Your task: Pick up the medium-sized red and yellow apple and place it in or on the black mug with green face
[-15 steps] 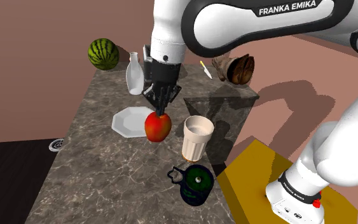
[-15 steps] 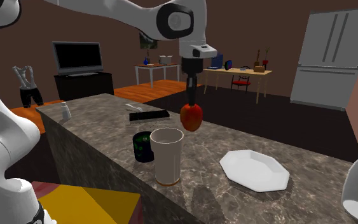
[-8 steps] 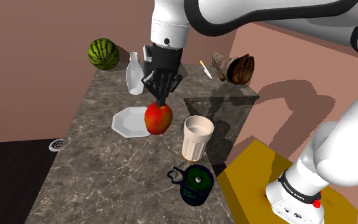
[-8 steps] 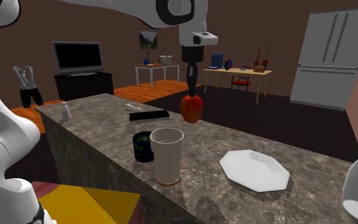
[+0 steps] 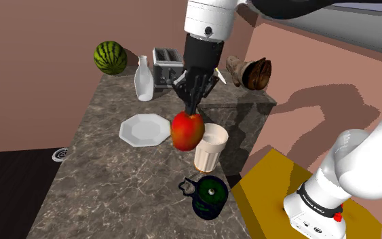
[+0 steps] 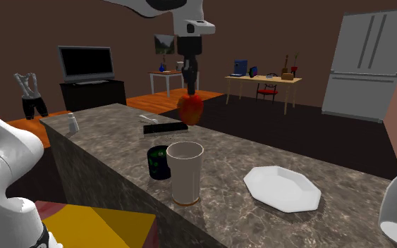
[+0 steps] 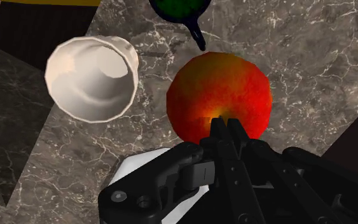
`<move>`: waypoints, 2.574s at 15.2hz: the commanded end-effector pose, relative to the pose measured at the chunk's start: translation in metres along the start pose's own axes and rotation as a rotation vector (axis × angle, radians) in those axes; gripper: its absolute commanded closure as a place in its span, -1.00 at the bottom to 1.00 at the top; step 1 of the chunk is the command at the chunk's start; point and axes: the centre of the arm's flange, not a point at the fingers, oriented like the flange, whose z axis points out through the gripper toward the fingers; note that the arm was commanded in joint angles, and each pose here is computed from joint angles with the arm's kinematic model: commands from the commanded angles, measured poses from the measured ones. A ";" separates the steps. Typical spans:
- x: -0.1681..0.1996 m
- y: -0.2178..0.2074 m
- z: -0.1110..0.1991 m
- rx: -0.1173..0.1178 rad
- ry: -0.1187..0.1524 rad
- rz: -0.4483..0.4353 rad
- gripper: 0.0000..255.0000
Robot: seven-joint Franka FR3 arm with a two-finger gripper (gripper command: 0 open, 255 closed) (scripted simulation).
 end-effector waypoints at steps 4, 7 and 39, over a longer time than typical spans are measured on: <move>-0.059 0.006 -0.028 0.000 0.000 0.000 1.00; -0.093 0.009 -0.044 0.000 0.000 0.000 1.00; -0.095 0.020 0.099 0.000 0.000 0.000 1.00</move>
